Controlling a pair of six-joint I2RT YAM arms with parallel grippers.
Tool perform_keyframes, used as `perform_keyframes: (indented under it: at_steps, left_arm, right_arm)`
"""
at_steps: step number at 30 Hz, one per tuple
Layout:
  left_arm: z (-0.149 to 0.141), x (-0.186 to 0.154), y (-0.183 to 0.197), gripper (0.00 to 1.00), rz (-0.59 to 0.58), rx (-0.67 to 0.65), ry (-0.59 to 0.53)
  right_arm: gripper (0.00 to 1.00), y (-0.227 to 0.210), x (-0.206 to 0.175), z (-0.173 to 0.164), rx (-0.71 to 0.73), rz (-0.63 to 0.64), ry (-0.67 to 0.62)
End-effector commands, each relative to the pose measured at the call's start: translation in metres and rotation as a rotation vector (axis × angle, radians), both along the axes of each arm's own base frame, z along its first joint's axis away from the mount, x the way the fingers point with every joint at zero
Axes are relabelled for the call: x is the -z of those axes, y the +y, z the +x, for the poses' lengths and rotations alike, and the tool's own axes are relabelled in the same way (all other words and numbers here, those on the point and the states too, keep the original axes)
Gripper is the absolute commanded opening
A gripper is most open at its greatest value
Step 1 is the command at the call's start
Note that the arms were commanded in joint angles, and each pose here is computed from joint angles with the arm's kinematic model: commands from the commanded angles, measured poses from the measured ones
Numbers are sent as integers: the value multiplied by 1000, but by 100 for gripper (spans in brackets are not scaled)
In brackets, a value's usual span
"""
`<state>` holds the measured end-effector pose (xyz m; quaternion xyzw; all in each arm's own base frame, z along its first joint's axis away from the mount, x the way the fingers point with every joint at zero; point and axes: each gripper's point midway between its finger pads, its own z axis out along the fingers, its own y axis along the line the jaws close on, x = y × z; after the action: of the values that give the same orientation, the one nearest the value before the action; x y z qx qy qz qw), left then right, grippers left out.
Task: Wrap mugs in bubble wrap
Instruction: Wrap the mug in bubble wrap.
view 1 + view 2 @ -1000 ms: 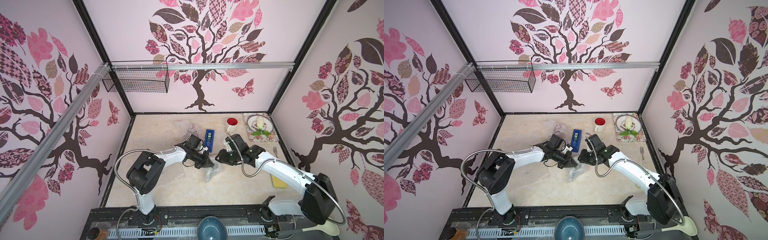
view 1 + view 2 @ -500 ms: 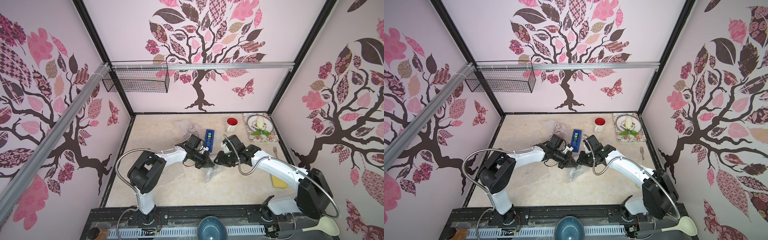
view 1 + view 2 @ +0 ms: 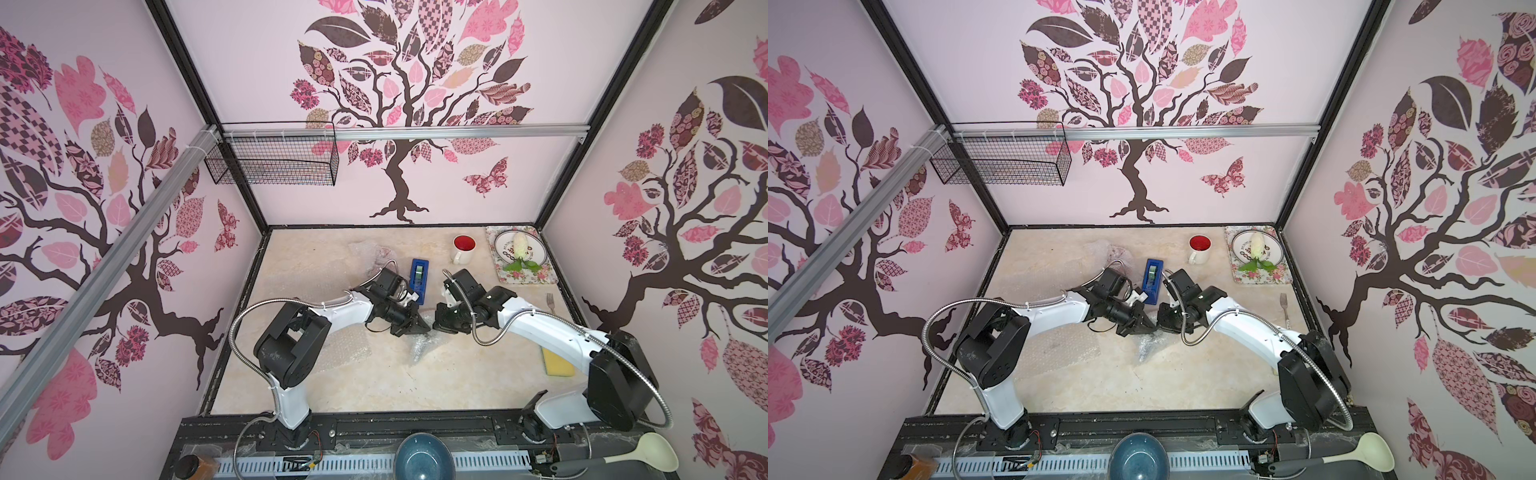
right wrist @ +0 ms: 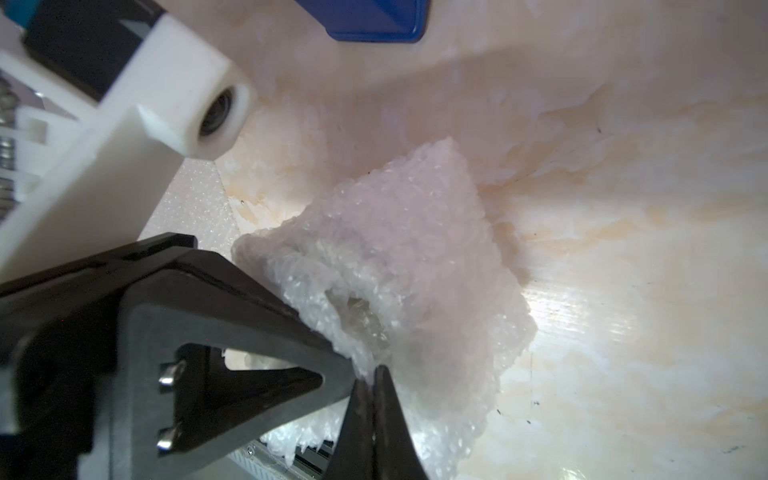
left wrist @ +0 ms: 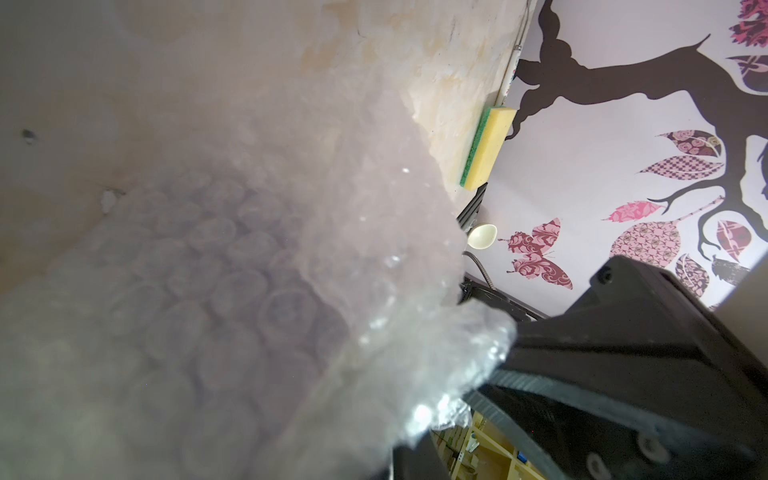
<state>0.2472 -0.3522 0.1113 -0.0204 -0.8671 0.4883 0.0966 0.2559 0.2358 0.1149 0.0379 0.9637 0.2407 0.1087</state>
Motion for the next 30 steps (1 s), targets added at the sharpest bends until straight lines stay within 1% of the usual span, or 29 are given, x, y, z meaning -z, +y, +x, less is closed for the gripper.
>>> perform_keyframes:
  at_steps: [1, 5, 7, 10, 12, 14, 17, 19, 23, 30]
  left_arm:
    - [10, -53, 2, 17, -98, -12, -105]
    - [13, -73, 22, 23, -95, -65, -140]
    - [17, -74, 38, 24, -51, -103, -155]
    - [15, -60, 62, 29, 79, -108, -176]
    - [12, -49, 66, 32, 116, -83, -174]
    - [9, -29, 72, 35, 189, -59, -160]
    - [13, -14, 75, 38, 238, -46, -177]
    - [17, -12, 73, 40, 238, -42, -189]
    - [24, -16, 64, 44, 194, -54, -195]
    - [18, -11, 55, 45, 178, -39, -186]
  right_arm:
    - [0, -12, 4, 3, 35, -85, 6]
    - [0, -13, 9, 4, 39, -102, 17]
    - [0, -14, 10, 5, 42, -113, 16]
    - [0, -17, 12, 6, 44, -133, 19]
    - [0, -17, 16, 5, 41, -140, 31]
    - [0, -16, 17, 5, 38, -138, 37]
    - [0, -15, 18, 5, 35, -139, 40]
    - [0, -15, 19, 5, 32, -144, 44]
    - [0, -16, 20, 3, 28, -146, 50]
    - [0, -15, 21, 2, 21, -149, 56]
